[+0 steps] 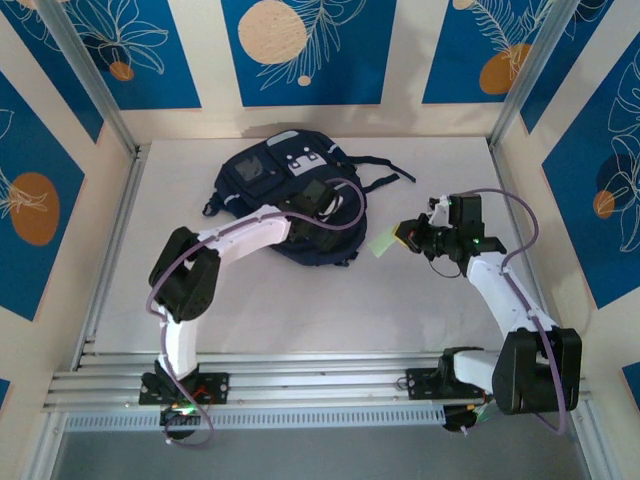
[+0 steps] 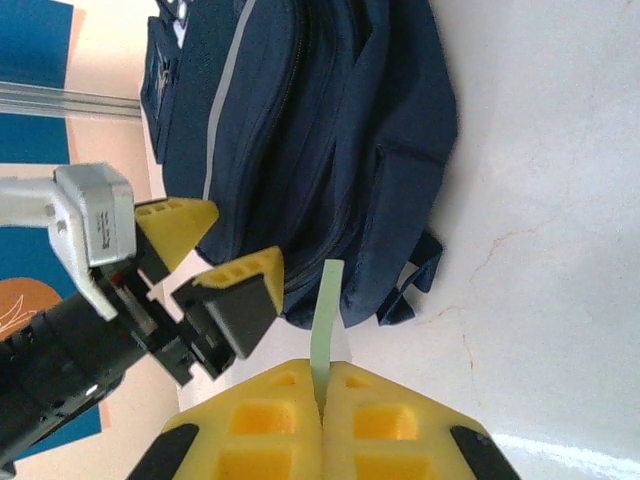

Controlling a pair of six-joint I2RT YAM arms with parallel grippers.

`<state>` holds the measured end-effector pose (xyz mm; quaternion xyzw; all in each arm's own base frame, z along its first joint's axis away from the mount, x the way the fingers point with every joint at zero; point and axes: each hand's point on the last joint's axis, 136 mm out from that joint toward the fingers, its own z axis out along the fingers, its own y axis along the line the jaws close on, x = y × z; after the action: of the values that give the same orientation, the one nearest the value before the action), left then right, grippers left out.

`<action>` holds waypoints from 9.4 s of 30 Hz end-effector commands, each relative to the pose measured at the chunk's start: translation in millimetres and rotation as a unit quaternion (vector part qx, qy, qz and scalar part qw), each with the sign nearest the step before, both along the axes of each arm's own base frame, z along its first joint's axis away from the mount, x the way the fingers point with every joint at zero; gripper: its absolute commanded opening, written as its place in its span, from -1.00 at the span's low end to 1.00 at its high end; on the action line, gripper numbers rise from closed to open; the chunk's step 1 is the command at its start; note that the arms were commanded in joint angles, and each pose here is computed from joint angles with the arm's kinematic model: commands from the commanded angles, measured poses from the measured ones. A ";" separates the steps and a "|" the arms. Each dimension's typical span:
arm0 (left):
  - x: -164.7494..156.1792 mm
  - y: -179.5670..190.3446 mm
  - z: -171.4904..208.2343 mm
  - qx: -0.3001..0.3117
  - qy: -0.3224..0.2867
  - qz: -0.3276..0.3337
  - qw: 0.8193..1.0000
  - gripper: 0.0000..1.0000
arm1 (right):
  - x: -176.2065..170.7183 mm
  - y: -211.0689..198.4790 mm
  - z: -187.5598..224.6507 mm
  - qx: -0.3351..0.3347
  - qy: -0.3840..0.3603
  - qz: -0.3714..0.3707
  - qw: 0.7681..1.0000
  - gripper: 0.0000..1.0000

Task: Pack the student bag
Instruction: Open the student bag at the top-center of the table, then place the personal item in the student bag, then close the student bag at the top-center of the table, then rotate the student bag at the top-center of the table, then unzip the student bag at the top-center of the table.

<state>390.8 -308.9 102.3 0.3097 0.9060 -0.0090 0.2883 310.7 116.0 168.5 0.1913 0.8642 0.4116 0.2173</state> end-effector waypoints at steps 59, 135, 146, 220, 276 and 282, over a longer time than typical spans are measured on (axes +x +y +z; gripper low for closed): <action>32.4 -27.6 133.7 -0.266 0.047 0.035 0.962 -1.00 | 146.3 157.4 5.5 0.176 -0.064 -0.033 0.982 -1.00; -37.1 102.7 -42.8 -0.049 0.152 0.024 0.987 -0.60 | 80.0 147.2 -87.4 -0.179 0.139 -0.007 0.974 0.08; -97.8 35.1 -18.5 -0.115 0.213 -0.046 0.969 -1.00 | 81.4 154.0 -96.1 -0.171 0.145 -0.001 0.975 0.07; 23.7 77.6 -37.9 -0.327 0.180 0.292 0.881 -1.00 | -19.2 141.1 -108.4 -0.389 0.111 0.235 0.884 -1.00; -8.2 132.4 -2.0 -0.325 0.209 0.304 0.871 0.45 | 0.7 251.9 -82.0 -0.226 0.031 0.290 0.929 -1.00; -7.4 104.1 -12.0 -0.366 0.231 0.304 0.848 0.29 | -7.2 253.3 -88.7 -0.206 0.039 0.291 0.933 -1.00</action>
<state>373.0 -184.4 83.8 -0.1117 0.9427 -0.2795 0.1443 311.3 361.8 68.4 -0.1068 0.9625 0.2302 0.0960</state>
